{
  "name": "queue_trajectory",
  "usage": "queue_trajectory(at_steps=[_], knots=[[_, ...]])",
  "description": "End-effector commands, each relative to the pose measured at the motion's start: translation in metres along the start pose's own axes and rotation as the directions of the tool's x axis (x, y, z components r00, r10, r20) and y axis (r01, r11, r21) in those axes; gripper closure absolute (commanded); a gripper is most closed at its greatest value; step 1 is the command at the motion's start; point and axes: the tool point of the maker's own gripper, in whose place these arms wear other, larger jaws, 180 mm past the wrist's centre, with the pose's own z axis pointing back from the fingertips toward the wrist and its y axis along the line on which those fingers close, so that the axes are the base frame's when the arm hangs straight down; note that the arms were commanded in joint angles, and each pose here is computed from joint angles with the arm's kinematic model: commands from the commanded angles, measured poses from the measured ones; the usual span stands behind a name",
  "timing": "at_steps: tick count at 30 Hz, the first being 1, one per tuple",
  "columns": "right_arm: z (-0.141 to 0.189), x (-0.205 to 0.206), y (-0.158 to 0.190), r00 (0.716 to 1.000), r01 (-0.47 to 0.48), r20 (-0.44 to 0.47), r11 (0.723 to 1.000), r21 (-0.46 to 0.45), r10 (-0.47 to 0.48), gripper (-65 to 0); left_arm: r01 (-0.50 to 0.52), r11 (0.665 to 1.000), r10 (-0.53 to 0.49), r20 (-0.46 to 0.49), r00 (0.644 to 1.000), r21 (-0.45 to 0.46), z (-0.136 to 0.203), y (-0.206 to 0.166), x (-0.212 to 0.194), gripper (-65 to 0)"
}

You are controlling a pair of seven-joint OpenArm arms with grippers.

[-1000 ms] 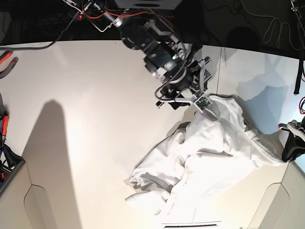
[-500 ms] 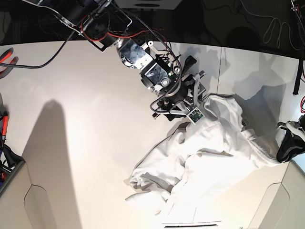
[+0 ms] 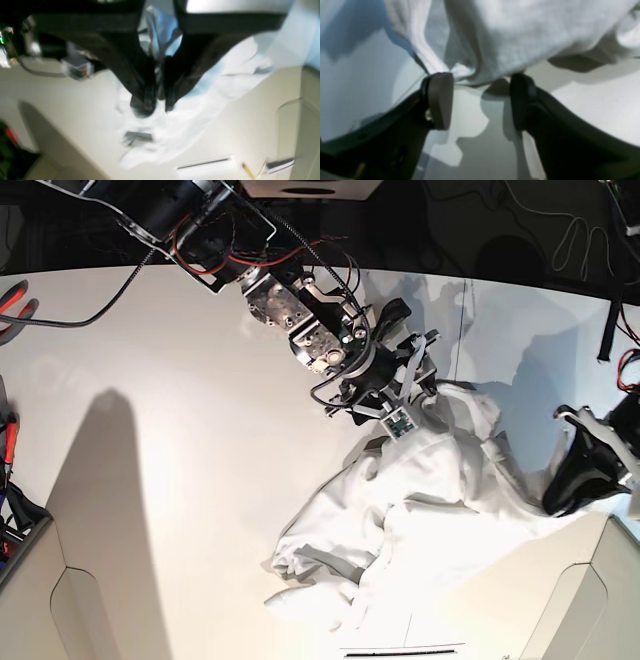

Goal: Layout the t-shirt on the table in an organized manner, then fold the t-shirt properly
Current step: 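Raise the shirt high with both grippers, shaking it open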

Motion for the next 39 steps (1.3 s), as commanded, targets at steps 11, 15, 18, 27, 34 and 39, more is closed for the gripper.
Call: queue_trajectory(at_steps=[11, 15, 18, 27, 34, 39], knots=[[-0.006, 0.058, -0.007, 0.993, -0.008, 0.121, 1.0, 0.002, 0.008, -35.8, -0.045, 0.997, 0.048, 0.054, 0.997, -0.055, 0.014, -0.052, -0.005, 0.0], [-0.006, 0.058, -0.008, 0.992, -0.034, 0.122, 0.999, -0.006, 0.034, -4.8, -0.048, 0.997, 0.05, 0.051, 0.997, -0.055, 0.014, -0.052, -0.006, 0.0], [-0.005, 0.056, -0.017, 0.992, -0.05, 0.113, 0.997, -0.055, 0.056, 0.0, -0.046, 0.997, 0.049, 0.05, 0.998, -0.054, 0.014, -0.052, -0.007, 0.0], [0.004, 0.101, -0.055, 0.968, -0.116, 0.195, 0.97, -0.212, 0.158, 0.0, 0.006, 1.0, -0.006, -0.004, 1.0, 0.03, 0.014, -0.037, -0.017, 0.0], [0.029, 0.189, -0.12, 0.939, 0.015, 0.331, 0.946, -0.323, 0.098, 0.0, 0.082, 0.99, -0.074, -0.067, 0.995, 0.114, 0.016, -0.021, -0.026, 0.0], [0.047, 0.246, -0.151, 0.91, 0.114, 0.414, 0.946, -0.303, 0.023, 0.0, 0.088, 0.99, -0.08, -0.069, 0.994, 0.112, 0.016, -0.02, -0.025, 0.0]])
